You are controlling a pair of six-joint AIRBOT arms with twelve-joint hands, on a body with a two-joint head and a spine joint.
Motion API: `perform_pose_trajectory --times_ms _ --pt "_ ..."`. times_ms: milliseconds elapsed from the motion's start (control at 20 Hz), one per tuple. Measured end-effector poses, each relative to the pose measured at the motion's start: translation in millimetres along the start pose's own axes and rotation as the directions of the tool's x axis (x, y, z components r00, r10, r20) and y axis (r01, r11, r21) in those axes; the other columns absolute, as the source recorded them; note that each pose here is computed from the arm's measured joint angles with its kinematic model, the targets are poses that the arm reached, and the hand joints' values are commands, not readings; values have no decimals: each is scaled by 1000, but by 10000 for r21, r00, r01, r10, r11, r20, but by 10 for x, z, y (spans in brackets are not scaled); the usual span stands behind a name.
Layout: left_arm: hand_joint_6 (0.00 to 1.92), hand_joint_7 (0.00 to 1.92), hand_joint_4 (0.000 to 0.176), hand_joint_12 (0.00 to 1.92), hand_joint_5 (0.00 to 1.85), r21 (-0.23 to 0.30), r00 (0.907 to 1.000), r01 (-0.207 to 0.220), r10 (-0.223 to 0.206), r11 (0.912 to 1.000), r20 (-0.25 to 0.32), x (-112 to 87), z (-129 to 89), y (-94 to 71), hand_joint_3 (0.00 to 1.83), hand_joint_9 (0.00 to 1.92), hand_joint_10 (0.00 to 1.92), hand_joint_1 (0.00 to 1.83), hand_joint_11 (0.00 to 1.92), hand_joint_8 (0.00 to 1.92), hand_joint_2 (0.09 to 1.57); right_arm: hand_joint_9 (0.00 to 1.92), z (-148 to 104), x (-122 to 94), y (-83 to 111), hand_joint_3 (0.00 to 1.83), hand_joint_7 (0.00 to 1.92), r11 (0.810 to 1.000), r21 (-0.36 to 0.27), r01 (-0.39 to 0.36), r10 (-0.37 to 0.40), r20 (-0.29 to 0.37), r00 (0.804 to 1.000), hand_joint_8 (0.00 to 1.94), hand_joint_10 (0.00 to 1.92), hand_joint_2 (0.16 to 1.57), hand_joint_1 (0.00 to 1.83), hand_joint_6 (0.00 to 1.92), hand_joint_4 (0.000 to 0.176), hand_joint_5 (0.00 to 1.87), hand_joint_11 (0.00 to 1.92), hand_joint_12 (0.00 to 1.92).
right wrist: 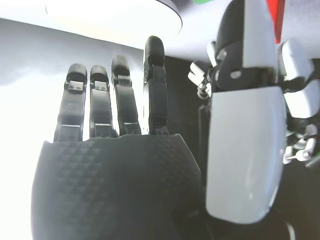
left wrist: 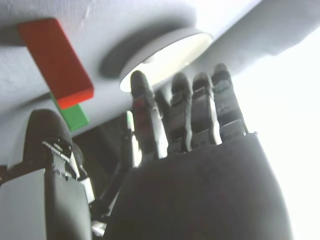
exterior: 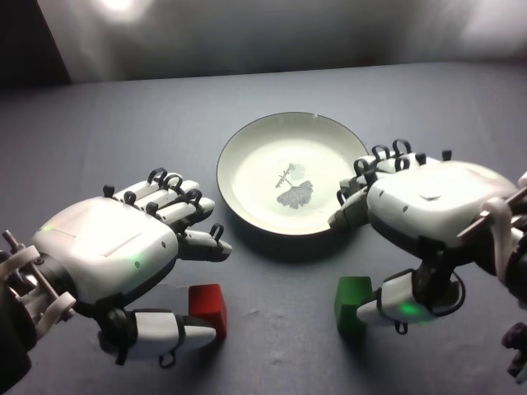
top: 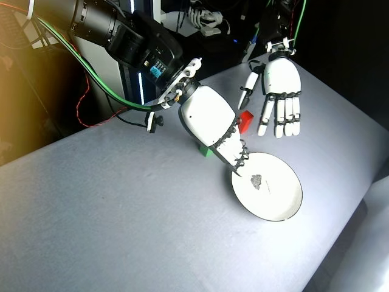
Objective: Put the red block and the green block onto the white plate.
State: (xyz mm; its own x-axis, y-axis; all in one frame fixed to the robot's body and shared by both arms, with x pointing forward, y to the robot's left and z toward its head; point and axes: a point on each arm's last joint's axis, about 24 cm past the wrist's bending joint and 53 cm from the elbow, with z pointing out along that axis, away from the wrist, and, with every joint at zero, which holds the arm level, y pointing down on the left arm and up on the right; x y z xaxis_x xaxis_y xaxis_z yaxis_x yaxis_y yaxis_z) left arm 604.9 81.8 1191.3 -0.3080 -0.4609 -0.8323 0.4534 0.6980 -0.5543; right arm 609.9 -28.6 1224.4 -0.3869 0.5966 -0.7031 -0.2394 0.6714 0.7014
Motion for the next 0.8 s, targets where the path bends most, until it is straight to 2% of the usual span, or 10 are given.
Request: perform_pose_trajectory --times_ms 100,150,200,250,300,400,450,600,700,800 --pt "13 170 124 30 540 -103 9999 107 -106 9999 67 11 6 21 6 0 0 508 0 12 1099 0 16 20 22 16 197 10000 -58 17 -17 -30 10000 8 0 895 1054 12 0 596 0 0" --pt "15 164 133 36 547 -160 9999 156 -155 9997 40 30 9 32 10 0 0 497 6 7 1110 4 20 39 41 11 202 9999 -103 31 -31 -60 10000 9 1 889 1039 16 12 607 0 0" --pt "15 199 139 56 577 -164 9999 141 -140 9998 28 49 8 32 5 8 1 503 0 5 1114 0 22 73 37 12 205 9999 -110 76 -77 -110 9999 9 0 892 1033 18 9 615 0 0" --pt "13 211 141 60 584 -176 9998 172 -171 9997 36 59 11 31 0 5 2 516 0 7 1109 0 26 105 29 9 199 9999 -86 53 -55 -188 9998 4 0 891 1012 16 18 617 0 0" --pt "16 206 138 61 593 -227 9998 189 -189 9996 17 79 9 45 1 9 3 519 0 4 1110 14 33 146 8 8 225 10000 -21 5 -6 -294 9996 13 6 891 1036 13 0 612 0 0" --pt "17 207 145 62 601 -269 9998 205 -204 9994 8 88 11 52 1 12 5 495 0 6 1112 4 68 146 5 11 190 10000 -19 15 -15 -273 9996 2 2 904 1019 4 1 593 0 0" --pt "12 229 138 113 619 -302 9997 251 -250 9992 27 91 14 56 0 26 4 501 0 2 1106 16 89 134 4 6 201 10000 -23 59 -60 -213 9998 6 6 894 1030 8 1 603 5 2" --pt "1 215 148 134 607 -359 9995 312 -311 9989 41 116 31 57 0 15 1 479 0 1 1101 2 102 217 -3 6 188 10000 3 61 -61 -368 9993 0 0 897 1046 7 0 604 0 0" --pt "0 198 145 17 605 -338 9996 288 -287 9990 31 133 41 55 0 0 0 481 0 0 1104 11 103 259 19 9 207 10000 -57 36 -39 -492 9988 7 4 909 1044 33 0 673 0 0" --pt "3 207 148 24 612 -386 9995 322 -322 9987 -9 160 43 69 0 12 5 475 20 4 1105 24 101 271 5 6 220 9999 -57 113 -116 -499 9987 10 8 903 1048 35 0 685 15 7"
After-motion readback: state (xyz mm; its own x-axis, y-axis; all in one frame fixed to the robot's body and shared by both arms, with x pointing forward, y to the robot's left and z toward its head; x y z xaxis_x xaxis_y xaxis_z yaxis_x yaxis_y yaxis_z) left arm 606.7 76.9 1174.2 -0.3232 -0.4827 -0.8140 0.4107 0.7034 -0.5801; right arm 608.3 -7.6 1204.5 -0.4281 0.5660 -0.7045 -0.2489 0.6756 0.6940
